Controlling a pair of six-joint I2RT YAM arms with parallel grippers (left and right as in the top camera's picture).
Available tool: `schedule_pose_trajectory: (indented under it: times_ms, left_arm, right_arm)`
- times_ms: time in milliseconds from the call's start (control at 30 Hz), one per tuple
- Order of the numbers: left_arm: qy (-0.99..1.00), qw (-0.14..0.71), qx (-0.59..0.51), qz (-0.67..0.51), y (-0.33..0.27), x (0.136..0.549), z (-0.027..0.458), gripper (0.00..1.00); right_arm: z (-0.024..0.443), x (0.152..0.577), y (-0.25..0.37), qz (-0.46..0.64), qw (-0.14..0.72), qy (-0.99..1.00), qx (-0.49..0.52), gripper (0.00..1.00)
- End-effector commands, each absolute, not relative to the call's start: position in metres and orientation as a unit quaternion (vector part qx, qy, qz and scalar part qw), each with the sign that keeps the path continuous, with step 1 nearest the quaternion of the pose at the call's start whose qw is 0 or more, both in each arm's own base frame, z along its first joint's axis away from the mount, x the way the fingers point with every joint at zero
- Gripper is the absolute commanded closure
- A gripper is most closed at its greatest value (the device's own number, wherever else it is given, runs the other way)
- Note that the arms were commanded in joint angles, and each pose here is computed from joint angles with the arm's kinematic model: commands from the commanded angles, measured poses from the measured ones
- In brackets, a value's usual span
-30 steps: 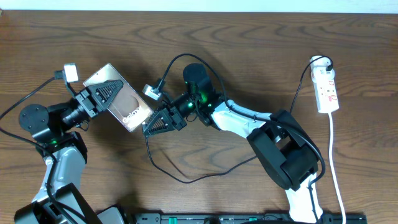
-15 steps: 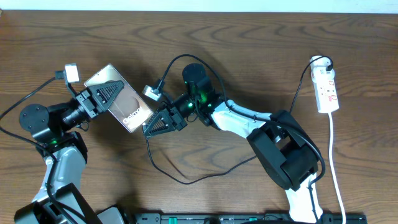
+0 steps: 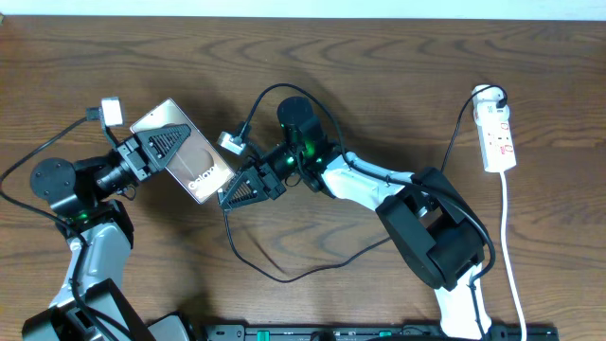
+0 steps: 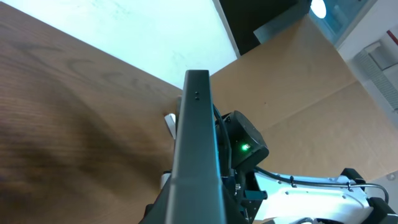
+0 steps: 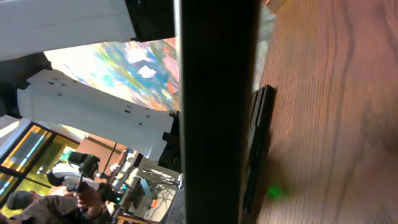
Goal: Plug charger to phone and switch on socket
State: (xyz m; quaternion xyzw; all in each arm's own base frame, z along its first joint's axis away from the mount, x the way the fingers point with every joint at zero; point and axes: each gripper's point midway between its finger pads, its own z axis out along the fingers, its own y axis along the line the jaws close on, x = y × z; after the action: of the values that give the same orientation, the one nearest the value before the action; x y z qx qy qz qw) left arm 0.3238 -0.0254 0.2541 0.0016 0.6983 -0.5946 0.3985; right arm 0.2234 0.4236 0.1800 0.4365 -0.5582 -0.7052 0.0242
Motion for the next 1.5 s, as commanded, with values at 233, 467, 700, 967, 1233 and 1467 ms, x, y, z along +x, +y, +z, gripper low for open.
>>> schedule_pose_trajectory:
  times_ms: [233,467,700,967,1233,1467]
  left_arm:
    - [0.702,0.385,0.039,-0.599,-0.035,0.315,0.256,0.93]
    - [0.702,0.385,0.039,-0.599,-0.035,0.315,0.256,0.93]
    - [0.702,0.385,0.039,-0.599,-0.035,0.315,0.256,0.93]
    - [0.702,0.385,0.038,-0.598,-0.034,0.315,0.256,0.92]
    - [0.702,0.391,0.031,-0.594,-0.028,0.315,0.256,0.93]
    - [0.702,0.398,0.023,-0.590,-0.020,0.316,0.256,0.93]
  right_arm:
    - [0.181,0.231,0.418,-0.706,0.020,-0.559,0.434,0.99]
    - [0.176,0.235,0.415,-0.706,0.020,-0.565,0.428,0.99]
    - [0.176,0.234,0.415,-0.706,0.020,-0.565,0.428,0.99]
    - [0.174,0.234,0.414,-0.705,0.029,-0.570,0.420,0.99]
    - [0.162,0.233,0.410,-0.703,0.036,-0.583,0.405,0.98]
    - [0.118,0.261,0.400,-0.668,0.009,-0.672,0.320,0.98]
